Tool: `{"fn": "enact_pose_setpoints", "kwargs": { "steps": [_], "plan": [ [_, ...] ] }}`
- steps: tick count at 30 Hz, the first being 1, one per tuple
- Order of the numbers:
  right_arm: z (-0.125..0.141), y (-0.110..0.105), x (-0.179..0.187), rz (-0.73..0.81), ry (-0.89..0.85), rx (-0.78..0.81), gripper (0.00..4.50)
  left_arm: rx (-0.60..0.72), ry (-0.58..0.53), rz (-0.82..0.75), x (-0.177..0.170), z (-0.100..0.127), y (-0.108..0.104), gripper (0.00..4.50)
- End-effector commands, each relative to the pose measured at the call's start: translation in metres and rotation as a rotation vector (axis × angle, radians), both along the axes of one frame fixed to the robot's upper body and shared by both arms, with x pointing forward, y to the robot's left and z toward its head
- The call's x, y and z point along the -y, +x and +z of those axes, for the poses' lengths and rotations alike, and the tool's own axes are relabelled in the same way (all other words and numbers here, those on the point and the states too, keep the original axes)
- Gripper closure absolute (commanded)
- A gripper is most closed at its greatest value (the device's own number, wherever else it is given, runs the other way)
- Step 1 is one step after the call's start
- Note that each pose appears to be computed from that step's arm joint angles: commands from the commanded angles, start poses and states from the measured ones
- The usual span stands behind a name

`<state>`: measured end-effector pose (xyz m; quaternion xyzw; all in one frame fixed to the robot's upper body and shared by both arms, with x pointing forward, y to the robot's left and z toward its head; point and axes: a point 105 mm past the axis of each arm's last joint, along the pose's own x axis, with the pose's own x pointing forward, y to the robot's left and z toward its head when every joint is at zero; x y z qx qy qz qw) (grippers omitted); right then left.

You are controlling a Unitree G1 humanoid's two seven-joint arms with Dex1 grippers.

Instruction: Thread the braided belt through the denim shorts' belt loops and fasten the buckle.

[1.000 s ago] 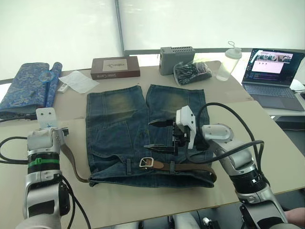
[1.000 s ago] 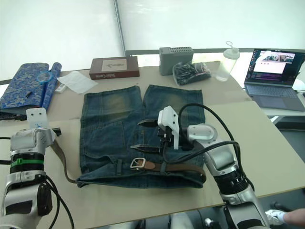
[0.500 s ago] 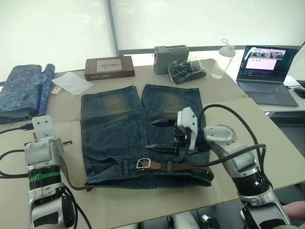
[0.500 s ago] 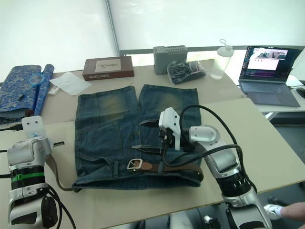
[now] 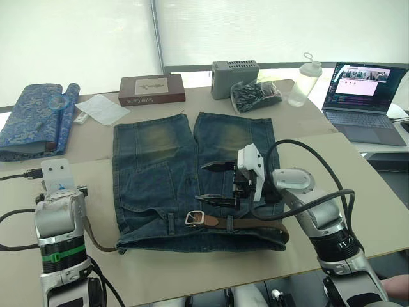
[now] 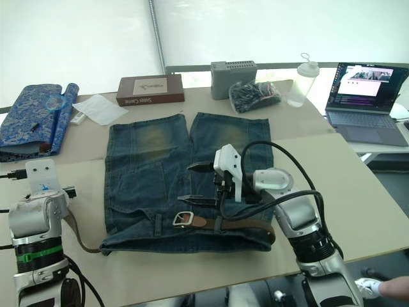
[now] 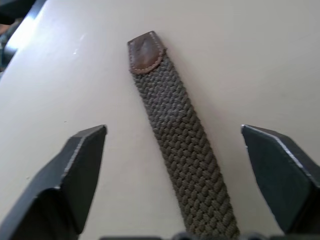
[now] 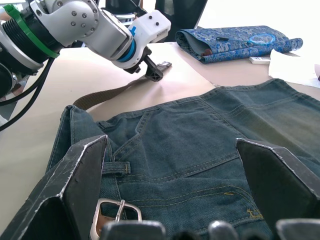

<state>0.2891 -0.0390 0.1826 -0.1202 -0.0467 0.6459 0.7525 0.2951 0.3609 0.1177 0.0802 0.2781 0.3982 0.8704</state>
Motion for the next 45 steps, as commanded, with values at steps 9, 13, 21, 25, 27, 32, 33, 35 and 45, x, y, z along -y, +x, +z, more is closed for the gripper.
{"fn": "enact_pose_setpoints", "kwargs": {
  "steps": [9,13,21,25,27,32,33,35,45],
  "plan": [
    [0.014,-0.003,-0.003,0.021,0.020,0.044,0.00,-0.025,0.067,0.103,-0.013,-0.006,-0.003,0.05],
    [0.014,-0.003,-0.002,0.019,0.017,0.043,0.00,0.052,-0.024,0.024,-0.005,-0.009,0.013,0.05],
    [0.014,-0.003,-0.002,0.016,0.014,0.044,0.00,0.100,-0.029,-0.042,-0.002,0.001,0.023,0.05],
    [0.014,-0.002,-0.002,0.014,0.012,0.044,0.00,0.118,-0.058,-0.100,0.007,0.003,0.030,0.05],
    [0.013,-0.002,-0.002,0.014,0.011,0.045,0.00,0.133,-0.054,-0.122,0.009,0.005,0.032,0.05],
    [0.013,-0.002,-0.002,0.015,0.010,0.045,0.00,0.146,-0.036,-0.185,0.018,0.012,0.036,0.05],
    [0.013,-0.002,-0.002,0.016,0.010,0.045,0.00,0.152,-0.036,-0.194,0.020,0.013,0.037,0.05],
    [0.013,-0.002,-0.002,0.016,0.009,0.044,0.00,0.159,-0.038,-0.205,0.024,0.016,0.038,0.05],
    [0.013,-0.002,-0.002,0.018,0.006,0.040,0.00,0.056,0.007,-0.137,0.023,-0.002,0.031,0.05]
  ]
}}
